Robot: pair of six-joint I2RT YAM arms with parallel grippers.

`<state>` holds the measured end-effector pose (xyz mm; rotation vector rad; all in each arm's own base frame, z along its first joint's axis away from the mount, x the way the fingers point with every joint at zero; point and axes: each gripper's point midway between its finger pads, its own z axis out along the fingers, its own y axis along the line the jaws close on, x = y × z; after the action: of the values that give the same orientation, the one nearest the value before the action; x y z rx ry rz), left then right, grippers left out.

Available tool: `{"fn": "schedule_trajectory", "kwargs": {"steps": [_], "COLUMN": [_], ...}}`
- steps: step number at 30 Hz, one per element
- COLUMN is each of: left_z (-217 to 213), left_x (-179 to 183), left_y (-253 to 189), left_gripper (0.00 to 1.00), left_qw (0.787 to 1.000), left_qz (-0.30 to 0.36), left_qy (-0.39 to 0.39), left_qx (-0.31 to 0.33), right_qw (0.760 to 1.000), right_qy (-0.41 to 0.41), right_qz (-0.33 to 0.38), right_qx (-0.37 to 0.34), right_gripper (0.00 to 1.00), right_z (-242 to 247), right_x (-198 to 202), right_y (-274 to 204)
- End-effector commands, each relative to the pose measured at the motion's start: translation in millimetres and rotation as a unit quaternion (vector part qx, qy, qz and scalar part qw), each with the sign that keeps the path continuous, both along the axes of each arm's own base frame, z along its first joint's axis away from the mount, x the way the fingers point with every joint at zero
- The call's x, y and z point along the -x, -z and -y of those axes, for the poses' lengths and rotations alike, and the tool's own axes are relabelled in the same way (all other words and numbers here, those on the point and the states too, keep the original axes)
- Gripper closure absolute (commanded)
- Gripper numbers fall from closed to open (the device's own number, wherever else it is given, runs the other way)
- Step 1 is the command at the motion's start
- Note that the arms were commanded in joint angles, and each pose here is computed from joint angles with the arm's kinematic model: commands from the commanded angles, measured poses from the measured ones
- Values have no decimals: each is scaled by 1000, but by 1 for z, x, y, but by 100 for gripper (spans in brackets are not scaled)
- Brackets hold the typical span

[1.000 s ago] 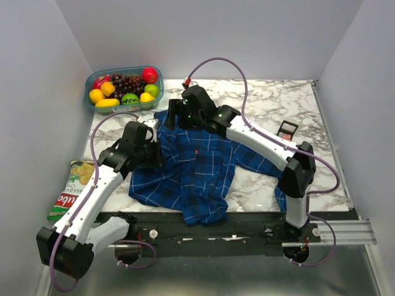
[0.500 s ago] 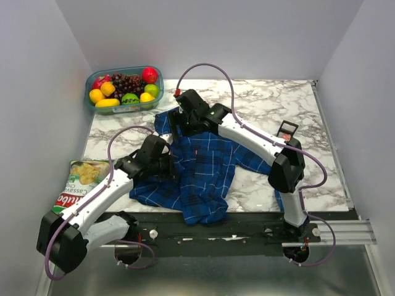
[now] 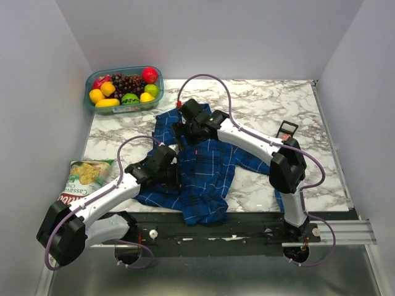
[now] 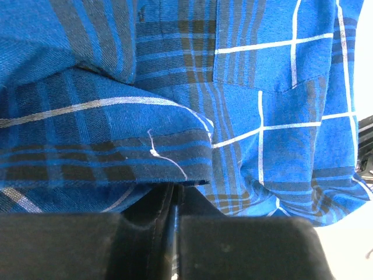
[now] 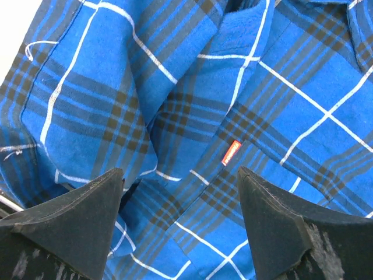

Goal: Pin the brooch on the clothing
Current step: Flatten out the crumpled clothing at the center of the board.

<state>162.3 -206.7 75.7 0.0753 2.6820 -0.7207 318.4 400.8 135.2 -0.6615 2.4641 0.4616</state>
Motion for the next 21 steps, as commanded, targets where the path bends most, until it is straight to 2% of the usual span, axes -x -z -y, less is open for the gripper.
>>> {"fn": "schedule_trajectory", "kwargs": {"steps": [1,2,3,5,8,11,14,15,18,19,21], "left_z": [43,39,34,26,9,-6,-31,-51,-77,-105,-127], "left_x": [4,-2,-4,-20,-29,-34,-50,-67,-94,-108,-124], "left_y": [-39,-49,-53,-86,-130,-161,-170,-170,-166,-164,-161], "left_gripper": [59,34,25,11,1,1,1,1,1,1,1], "left_qw": [986,984,984,977,968,961,962,963,968,967,961], "left_qz": [88,115,124,185,236,267,271,270,246,236,233], "left_qy": [121,115,111,96,75,67,38,2,-39,-98,-146], "left_qx": [77,72,60,48,32,18,-11,-21,0,1,6], "right_qw": [983,983,982,981,980,980,979,979,978,978,978], "right_qy": [-56,-56,-58,-55,-44,-22,-7,6,20,24,29], "right_qz": [34,36,39,42,49,59,61,68,71,70,70], "right_qx": [-170,-173,-177,-182,-187,-189,-194,-193,-196,-194,-194], "right_gripper": [13,13,13,13,13,13,13,13,13,13,14], "right_z": [-75,-75,-75,-75,-72,-67,-64,-61,-58,-57,-57], "right_x": [32,31,32,31,29,25,24,20,18,18,18], "right_y": [-83,-86,-91,-97,-105,-111,-115,-117,-119,-118,-118]}}
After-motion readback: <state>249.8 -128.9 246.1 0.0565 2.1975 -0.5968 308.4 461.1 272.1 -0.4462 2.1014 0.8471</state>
